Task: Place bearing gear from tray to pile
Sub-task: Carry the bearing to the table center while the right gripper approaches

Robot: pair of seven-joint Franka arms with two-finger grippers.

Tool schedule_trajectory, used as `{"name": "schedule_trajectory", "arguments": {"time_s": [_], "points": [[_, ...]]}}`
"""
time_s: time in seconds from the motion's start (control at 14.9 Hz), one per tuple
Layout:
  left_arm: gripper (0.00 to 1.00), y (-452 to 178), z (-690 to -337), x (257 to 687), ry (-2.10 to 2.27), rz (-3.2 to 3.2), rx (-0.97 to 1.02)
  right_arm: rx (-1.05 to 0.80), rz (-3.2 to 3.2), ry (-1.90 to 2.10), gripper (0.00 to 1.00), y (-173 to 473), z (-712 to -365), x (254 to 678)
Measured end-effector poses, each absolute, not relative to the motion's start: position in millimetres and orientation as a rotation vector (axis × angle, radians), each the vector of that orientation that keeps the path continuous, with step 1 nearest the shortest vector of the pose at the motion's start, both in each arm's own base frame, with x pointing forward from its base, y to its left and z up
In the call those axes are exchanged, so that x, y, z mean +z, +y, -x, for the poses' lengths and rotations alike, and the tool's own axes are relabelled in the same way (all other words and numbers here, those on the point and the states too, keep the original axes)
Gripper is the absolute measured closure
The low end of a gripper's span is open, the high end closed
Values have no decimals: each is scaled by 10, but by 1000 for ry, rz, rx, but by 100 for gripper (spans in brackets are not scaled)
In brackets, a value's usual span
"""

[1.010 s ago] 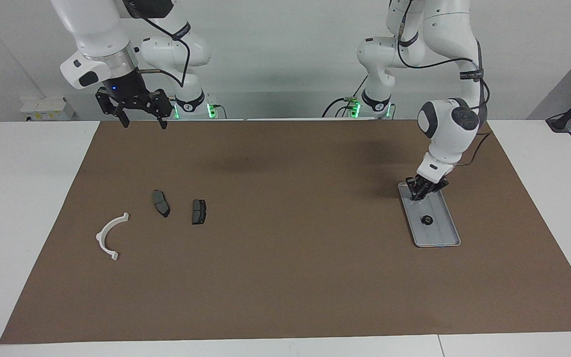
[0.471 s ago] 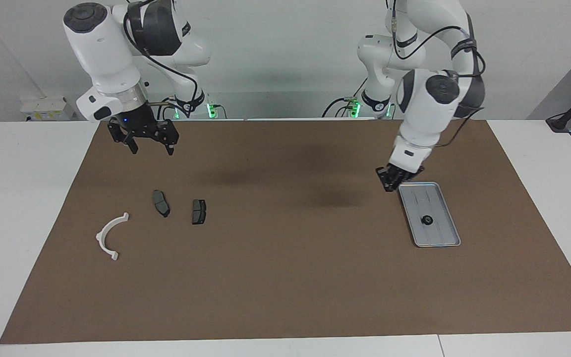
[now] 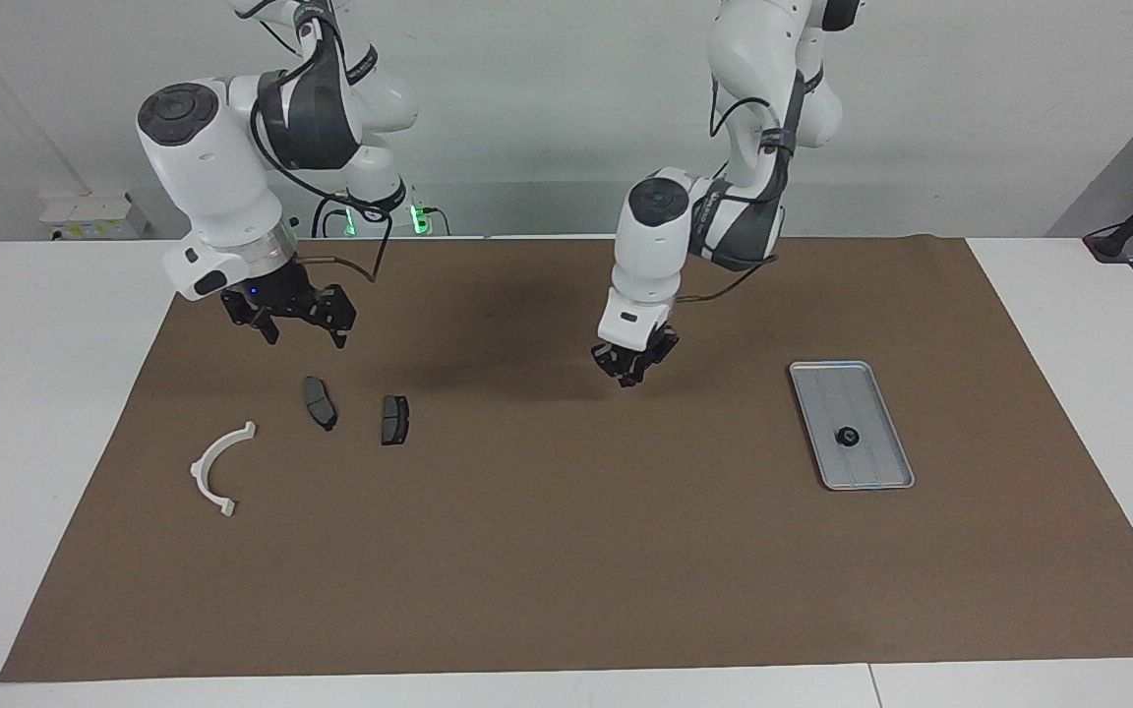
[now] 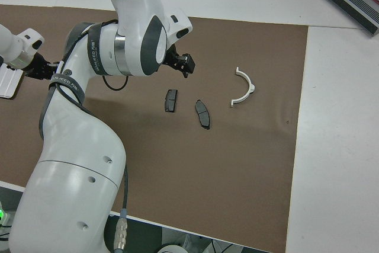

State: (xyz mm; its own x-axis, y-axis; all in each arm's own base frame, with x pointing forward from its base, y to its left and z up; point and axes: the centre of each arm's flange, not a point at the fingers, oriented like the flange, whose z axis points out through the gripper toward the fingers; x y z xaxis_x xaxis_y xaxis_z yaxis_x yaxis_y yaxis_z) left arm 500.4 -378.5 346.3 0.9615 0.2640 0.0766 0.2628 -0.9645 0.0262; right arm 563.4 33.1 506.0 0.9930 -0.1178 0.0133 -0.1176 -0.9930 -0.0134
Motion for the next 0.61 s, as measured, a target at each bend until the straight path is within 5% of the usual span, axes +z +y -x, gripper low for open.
{"name": "schedule_trajectory", "arguments": {"time_s": [0.61], "points": [[76,-3818,-5138,3054,444,-3068,188,-22,3124,179,0,349,-5633,5061]]}}
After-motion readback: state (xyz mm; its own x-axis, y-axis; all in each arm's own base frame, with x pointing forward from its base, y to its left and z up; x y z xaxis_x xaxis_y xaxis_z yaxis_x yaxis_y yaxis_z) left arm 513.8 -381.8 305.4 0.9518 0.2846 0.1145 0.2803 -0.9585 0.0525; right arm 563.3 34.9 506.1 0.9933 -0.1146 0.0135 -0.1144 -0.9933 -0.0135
